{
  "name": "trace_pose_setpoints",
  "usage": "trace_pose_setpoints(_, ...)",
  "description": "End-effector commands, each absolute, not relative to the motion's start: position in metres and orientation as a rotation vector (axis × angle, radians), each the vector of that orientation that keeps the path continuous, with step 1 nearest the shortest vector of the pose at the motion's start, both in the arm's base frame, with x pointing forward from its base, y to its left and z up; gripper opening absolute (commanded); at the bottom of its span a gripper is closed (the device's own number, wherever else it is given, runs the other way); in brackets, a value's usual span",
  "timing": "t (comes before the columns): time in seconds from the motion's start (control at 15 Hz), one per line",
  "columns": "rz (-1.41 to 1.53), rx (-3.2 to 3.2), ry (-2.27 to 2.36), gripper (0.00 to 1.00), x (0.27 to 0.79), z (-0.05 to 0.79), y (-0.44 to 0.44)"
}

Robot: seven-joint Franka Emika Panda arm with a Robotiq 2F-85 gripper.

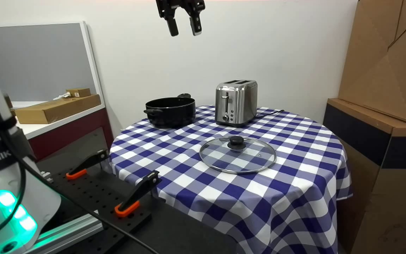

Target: Push the toaster lever down

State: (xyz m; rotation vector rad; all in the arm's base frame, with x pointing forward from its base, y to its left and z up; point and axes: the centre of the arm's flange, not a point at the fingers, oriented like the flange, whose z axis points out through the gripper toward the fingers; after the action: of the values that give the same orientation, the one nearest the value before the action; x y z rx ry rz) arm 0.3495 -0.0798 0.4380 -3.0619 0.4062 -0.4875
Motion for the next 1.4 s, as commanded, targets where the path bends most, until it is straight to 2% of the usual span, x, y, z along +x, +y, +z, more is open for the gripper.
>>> trace_pose_setpoints(0.0, -0.564, -3.061, 0.394, 0.74, 0.402, 0.433, -0.093)
trace_pose_setpoints(0.67, -0.613, -3.106, 0.291, 0.01, 0.553, 0.408, -0.094)
trace_pose_setpoints(1.0, -0.679, -3.153, 0.176, 0.00, 0.609, 0.349, -0.078)
trace_pose_setpoints(1.33, -0.698, -3.133, 0.118, 0.00, 0.632, 0.309, -0.050)
